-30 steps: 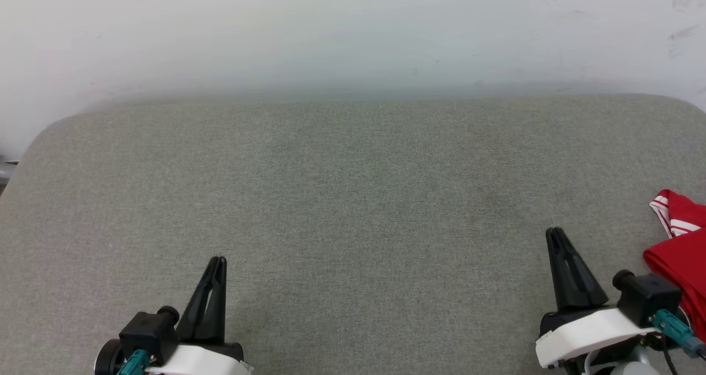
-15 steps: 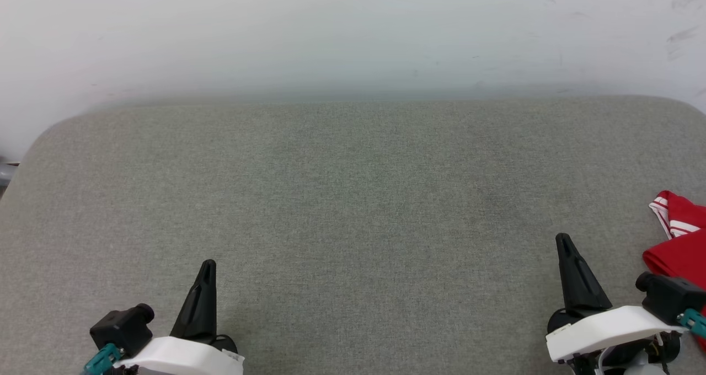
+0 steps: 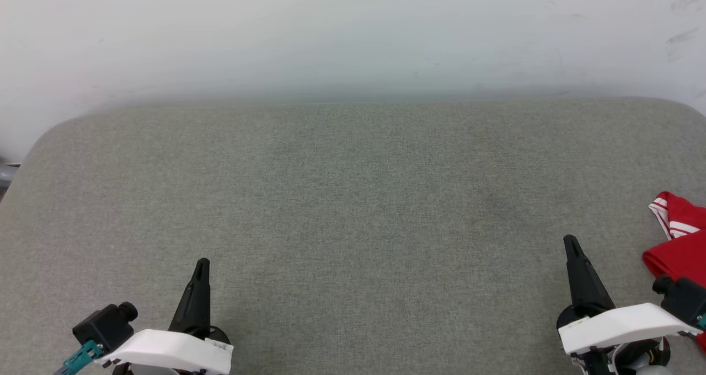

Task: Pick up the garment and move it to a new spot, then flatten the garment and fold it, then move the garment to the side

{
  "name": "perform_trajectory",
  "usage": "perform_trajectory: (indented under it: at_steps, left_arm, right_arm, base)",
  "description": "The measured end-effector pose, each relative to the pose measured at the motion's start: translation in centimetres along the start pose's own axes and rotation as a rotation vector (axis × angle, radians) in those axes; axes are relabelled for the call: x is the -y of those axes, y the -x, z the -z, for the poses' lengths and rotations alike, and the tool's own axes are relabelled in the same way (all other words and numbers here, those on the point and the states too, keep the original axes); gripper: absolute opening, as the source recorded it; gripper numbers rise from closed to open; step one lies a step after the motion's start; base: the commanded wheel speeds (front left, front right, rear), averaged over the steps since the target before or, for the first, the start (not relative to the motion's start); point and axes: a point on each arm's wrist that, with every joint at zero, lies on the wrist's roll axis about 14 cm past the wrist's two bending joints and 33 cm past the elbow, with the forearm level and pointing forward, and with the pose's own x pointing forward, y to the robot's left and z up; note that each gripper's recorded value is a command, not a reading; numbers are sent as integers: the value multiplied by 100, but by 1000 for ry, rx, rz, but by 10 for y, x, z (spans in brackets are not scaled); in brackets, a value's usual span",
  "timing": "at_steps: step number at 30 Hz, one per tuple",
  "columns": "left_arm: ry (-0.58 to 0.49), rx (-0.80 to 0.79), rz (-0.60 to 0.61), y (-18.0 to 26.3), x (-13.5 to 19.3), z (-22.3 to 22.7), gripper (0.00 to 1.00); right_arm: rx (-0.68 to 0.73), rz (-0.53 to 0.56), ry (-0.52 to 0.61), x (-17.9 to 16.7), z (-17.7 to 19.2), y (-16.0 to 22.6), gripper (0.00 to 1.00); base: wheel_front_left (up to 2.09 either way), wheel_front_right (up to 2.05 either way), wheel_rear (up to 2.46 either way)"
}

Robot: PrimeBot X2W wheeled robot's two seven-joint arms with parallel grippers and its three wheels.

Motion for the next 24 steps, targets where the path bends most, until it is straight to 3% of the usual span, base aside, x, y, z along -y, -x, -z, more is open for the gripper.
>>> perform_trajectory:
  at_steps: [24]
  left_arm:
    - [305,-10,-39,-6,-7,-3,0]
  right_arm:
    - [-7,33,-304,7,-3,-2,0]
  base:
    - [0,0,0]
